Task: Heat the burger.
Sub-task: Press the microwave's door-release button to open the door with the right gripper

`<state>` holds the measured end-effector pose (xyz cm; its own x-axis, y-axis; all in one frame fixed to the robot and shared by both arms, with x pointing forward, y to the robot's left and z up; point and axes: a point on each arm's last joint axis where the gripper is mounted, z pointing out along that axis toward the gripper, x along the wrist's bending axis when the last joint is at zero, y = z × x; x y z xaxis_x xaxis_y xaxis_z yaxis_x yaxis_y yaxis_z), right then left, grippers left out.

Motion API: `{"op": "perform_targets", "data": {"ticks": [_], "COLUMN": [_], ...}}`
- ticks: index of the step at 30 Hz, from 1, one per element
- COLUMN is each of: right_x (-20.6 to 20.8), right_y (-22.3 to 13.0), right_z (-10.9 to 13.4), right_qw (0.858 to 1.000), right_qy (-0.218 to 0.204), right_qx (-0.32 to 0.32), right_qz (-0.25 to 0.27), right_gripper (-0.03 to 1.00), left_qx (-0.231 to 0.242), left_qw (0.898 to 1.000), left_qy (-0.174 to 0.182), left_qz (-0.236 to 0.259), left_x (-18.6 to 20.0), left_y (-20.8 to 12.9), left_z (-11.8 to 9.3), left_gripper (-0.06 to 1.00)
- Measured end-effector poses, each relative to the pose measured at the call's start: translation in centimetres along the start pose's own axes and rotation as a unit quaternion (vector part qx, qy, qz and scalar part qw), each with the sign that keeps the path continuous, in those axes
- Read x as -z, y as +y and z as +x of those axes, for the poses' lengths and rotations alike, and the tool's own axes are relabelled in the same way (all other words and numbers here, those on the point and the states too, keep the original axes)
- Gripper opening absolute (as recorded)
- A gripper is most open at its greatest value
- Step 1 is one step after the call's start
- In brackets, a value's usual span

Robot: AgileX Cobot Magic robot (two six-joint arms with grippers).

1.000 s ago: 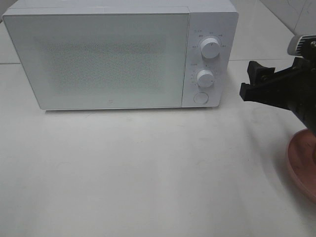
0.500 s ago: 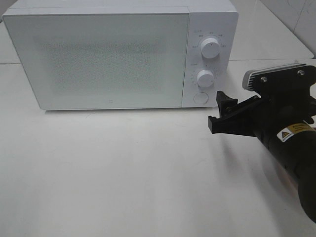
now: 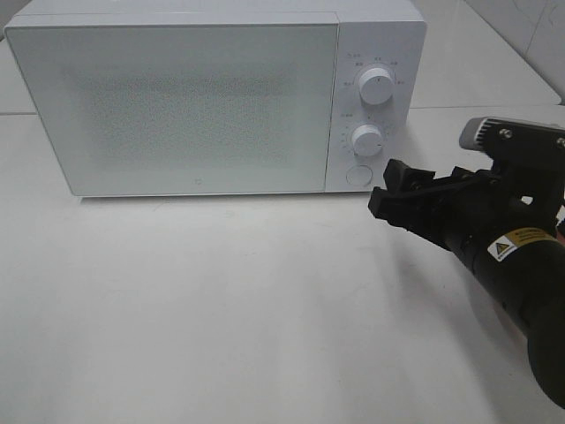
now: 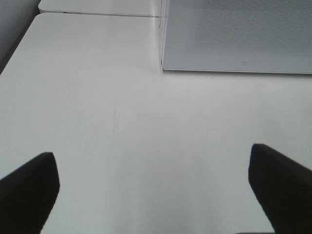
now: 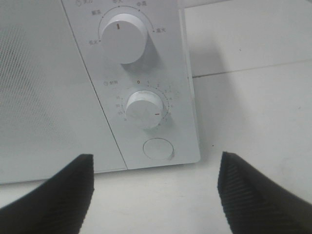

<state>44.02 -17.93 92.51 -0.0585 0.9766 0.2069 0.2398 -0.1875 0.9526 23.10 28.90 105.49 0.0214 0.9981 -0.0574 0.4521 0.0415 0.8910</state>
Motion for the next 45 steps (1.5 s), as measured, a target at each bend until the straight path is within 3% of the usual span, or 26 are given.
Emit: {"op": "perform_targets", "data": {"ticks": [1,2,4,5,7,8,9,10,13,15,18,19,21,23,27,33,45], "right_x": [0.0,0.0,0.0,0.0,0.0,0.0,0.0,0.0,0.0,0.0,0.0,0.0,0.0,0.0,0.0,-0.9,-5.0], "right_y": [0.0,0.0,0.0,0.0,0.0,0.0,0.0,0.0,0.0,-0.2,-0.3,-0.5,-0.6,-0.8,-0.9,-2.5,-3.8], "right_z": [0.0,0.0,0.0,0.0,0.0,0.0,0.0,0.0,0.0,0.0,0.0,0.0,0.0,0.0,-0.2,-0.1,2.4], "right_qw": [0.998,0.998,0.988,0.988,0.960,0.960,0.949,0.928,0.915,0.873,0.861,0.837,0.829,0.811,0.808,0.813,0.788], "right_qy": [0.000,0.000,0.000,0.000,0.000,0.000,0.000,0.000,0.000,-0.006,-0.009,-0.015,-0.017,-0.025,-0.035,-0.061,-0.066], "right_qx": [-0.059,-0.059,-0.151,-0.151,-0.282,-0.282,-0.316,-0.374,-0.403,-0.488,-0.509,-0.546,-0.558,-0.583,-0.588,-0.577,-0.611], "right_qz": [0.000,0.000,0.000,0.000,0.000,0.000,0.000,0.000,0.000,0.010,0.015,0.023,0.025,0.034,0.033,0.045,0.029], "right_gripper": [0.66,0.66,0.58,0.58,0.48,0.48,0.42,0.35,0.31,0.18,0.15,0.08,0.05,0.01,0.01,0.01,0.01], "left_qx": [0.000,0.000,0.000,0.000,0.000,0.000,0.000,0.000,0.000,0.000,0.000,0.000,0.000,0.000,0.000,0.000,0.000], "left_qw": [1.000,1.000,1.000,1.000,1.000,1.000,1.000,1.000,1.000,1.000,1.000,1.000,1.000,1.000,1.000,1.000,1.000], "left_qy": [0.000,0.000,0.000,0.000,0.000,0.000,0.000,0.000,0.000,0.000,0.000,0.000,0.000,0.000,0.000,0.000,0.000], "left_qz": [0.000,0.000,0.000,0.000,0.000,0.000,0.000,0.000,0.000,0.000,0.000,0.000,0.000,0.000,0.000,0.000,0.000], "left_x": [0.0,0.0,0.0,0.0,0.0,0.0,0.0,0.0,0.0,0.0,0.0,0.0,0.0,0.0,0.0,0.0,0.0], "left_y": [0.0,0.0,0.0,0.0,0.0,0.0,0.0,0.0,0.0,0.0,0.0,0.0,0.0,0.0,0.0,0.0,0.0], "left_z": [0.0,0.0,0.0,0.0,0.0,0.0,0.0,0.0,0.0,0.0,0.0,0.0,0.0,0.0,0.0,0.0,0.0], "left_gripper": [0.98,0.98,0.98,0.98,0.98,0.98,0.98,0.98,0.98,0.98,0.98,0.98,0.98,0.98,0.98,0.98,0.98]}}
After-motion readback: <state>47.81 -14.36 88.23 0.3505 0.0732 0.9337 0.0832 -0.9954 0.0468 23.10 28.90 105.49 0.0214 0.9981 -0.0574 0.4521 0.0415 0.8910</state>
